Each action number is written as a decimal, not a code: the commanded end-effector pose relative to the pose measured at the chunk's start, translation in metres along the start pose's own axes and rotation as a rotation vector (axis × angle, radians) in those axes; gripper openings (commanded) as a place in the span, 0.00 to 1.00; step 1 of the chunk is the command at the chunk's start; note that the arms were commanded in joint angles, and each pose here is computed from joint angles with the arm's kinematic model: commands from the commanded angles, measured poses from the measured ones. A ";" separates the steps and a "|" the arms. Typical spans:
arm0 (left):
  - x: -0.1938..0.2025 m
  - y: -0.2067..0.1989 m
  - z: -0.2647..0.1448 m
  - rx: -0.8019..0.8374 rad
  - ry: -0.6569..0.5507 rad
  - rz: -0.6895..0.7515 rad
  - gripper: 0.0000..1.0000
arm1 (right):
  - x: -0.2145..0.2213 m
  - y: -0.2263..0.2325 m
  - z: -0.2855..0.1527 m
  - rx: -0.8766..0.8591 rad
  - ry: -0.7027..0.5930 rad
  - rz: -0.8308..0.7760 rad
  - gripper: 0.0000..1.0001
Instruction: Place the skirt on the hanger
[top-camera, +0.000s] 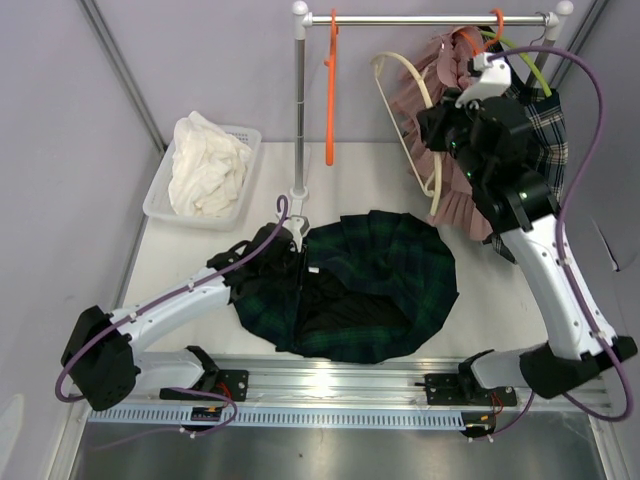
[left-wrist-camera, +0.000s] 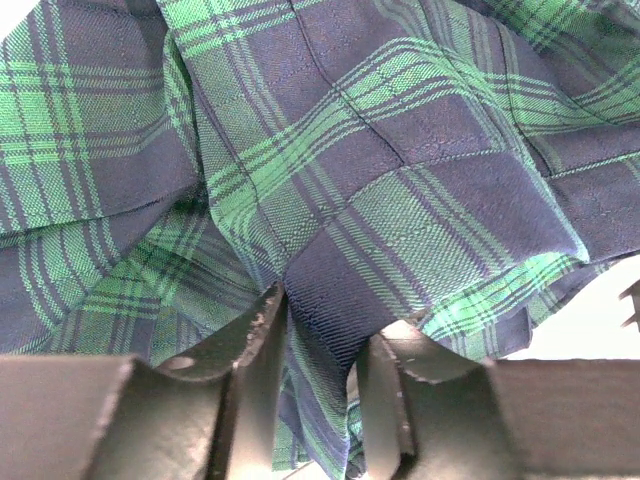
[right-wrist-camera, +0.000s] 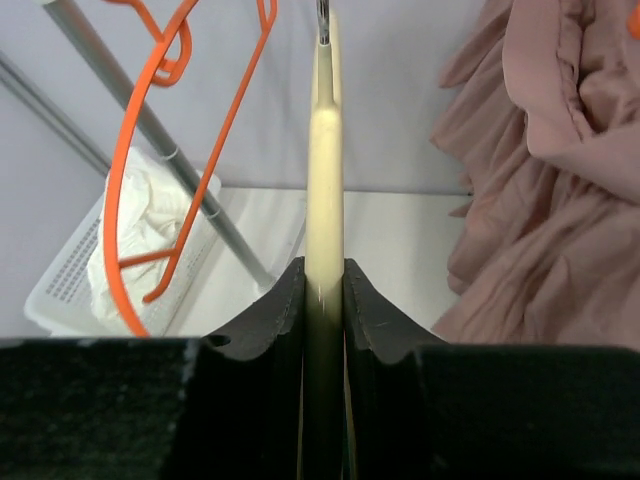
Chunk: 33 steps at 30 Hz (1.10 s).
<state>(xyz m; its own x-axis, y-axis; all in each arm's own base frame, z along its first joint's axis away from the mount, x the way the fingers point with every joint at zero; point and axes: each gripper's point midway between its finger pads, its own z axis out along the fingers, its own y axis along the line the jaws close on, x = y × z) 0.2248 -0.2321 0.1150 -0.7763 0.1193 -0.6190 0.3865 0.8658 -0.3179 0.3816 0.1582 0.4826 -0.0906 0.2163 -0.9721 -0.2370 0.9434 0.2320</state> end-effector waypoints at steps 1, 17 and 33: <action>-0.027 -0.008 -0.012 0.018 -0.072 0.017 0.34 | -0.020 0.008 -0.040 -0.080 -0.055 0.064 0.00; -0.033 0.012 0.002 -0.052 -0.019 -0.010 0.28 | 0.105 0.027 -0.239 -0.464 0.269 0.186 0.00; -0.057 0.016 0.006 -0.082 -0.004 -0.013 0.29 | 0.180 0.033 -0.296 -0.622 0.507 0.213 0.00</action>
<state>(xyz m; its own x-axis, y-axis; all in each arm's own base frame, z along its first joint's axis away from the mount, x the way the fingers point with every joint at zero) 0.2661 -0.2262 0.1239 -0.8065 0.1071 -0.5814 0.3197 0.9063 -0.2765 0.0851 0.1486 0.3203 -0.5935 0.1033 -0.7982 -0.5936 0.6134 0.5209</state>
